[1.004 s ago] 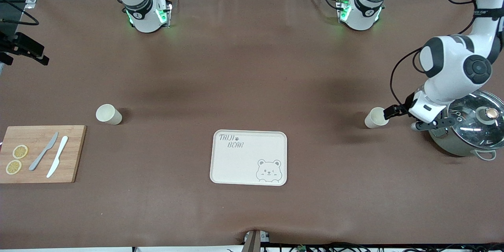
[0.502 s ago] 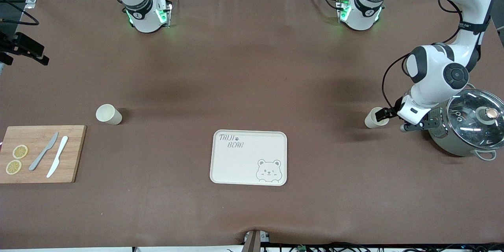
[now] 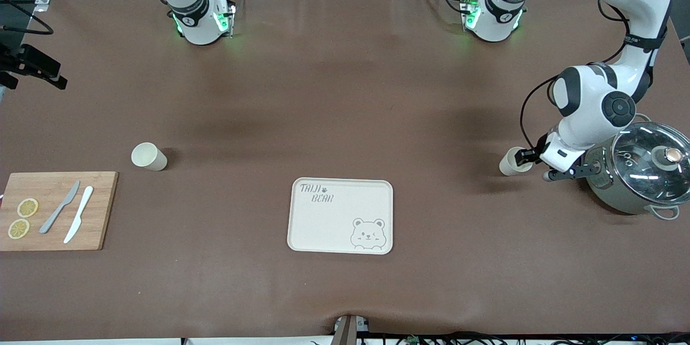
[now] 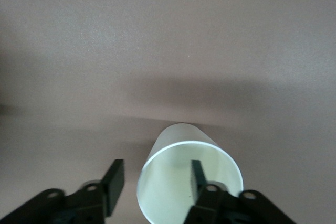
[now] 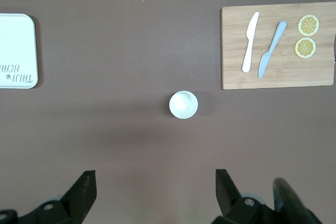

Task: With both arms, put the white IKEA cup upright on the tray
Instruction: 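Close the left gripper around the white paper cup's rim, then carry the cup with the left gripper and lower it onto the tray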

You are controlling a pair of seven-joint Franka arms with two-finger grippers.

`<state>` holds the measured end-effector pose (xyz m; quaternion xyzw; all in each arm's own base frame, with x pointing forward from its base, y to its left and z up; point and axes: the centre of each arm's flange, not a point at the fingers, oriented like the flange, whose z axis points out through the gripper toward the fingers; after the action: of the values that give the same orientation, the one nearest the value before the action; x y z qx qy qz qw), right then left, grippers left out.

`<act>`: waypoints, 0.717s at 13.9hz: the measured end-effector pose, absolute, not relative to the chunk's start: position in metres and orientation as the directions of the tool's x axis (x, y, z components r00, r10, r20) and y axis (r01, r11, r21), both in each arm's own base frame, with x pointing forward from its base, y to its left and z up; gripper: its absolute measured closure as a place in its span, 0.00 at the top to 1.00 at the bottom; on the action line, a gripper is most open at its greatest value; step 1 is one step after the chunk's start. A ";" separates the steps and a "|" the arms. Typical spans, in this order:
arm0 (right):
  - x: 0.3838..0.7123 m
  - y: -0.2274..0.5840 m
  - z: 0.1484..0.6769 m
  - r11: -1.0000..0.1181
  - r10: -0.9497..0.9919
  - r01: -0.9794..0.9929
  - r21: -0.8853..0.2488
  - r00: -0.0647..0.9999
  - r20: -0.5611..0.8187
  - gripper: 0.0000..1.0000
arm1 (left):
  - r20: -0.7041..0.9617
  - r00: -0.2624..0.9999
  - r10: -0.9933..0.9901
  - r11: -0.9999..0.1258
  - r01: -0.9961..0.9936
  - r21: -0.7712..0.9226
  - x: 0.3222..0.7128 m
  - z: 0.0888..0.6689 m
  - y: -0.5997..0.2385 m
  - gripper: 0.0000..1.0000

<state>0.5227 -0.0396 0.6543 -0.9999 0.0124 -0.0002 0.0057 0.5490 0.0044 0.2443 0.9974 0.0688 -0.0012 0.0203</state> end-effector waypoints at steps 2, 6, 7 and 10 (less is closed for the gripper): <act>0.523 -0.040 0.654 -1.000 -0.025 -0.025 -0.011 1.000 0.000 1.00 | -0.007 0.991 0.137 -0.990 0.137 0.040 0.549 0.243 0.004 0.28; 0.523 -0.040 0.654 -1.000 -0.025 -0.025 -0.011 1.000 0.000 1.00 | -0.011 0.991 0.136 -0.990 0.137 0.040 0.549 0.241 0.004 0.03; 0.523 -0.040 0.654 -1.000 -0.025 -0.025 -0.011 1.000 0.000 1.00 | -0.008 0.991 0.135 -0.990 0.135 0.041 0.550 0.242 0.003 0.03; 0.523 -0.040 0.654 -1.000 -0.025 -0.025 -0.011 1.000 0.000 1.00 | -0.046 0.989 0.143 -0.989 0.145 0.039 0.559 0.255 -0.002 0.03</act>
<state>0.5227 -0.0397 0.6543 -0.9999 0.0127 -0.0002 0.0057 0.5589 -0.0023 0.2548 0.9969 0.0723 -0.0218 0.0210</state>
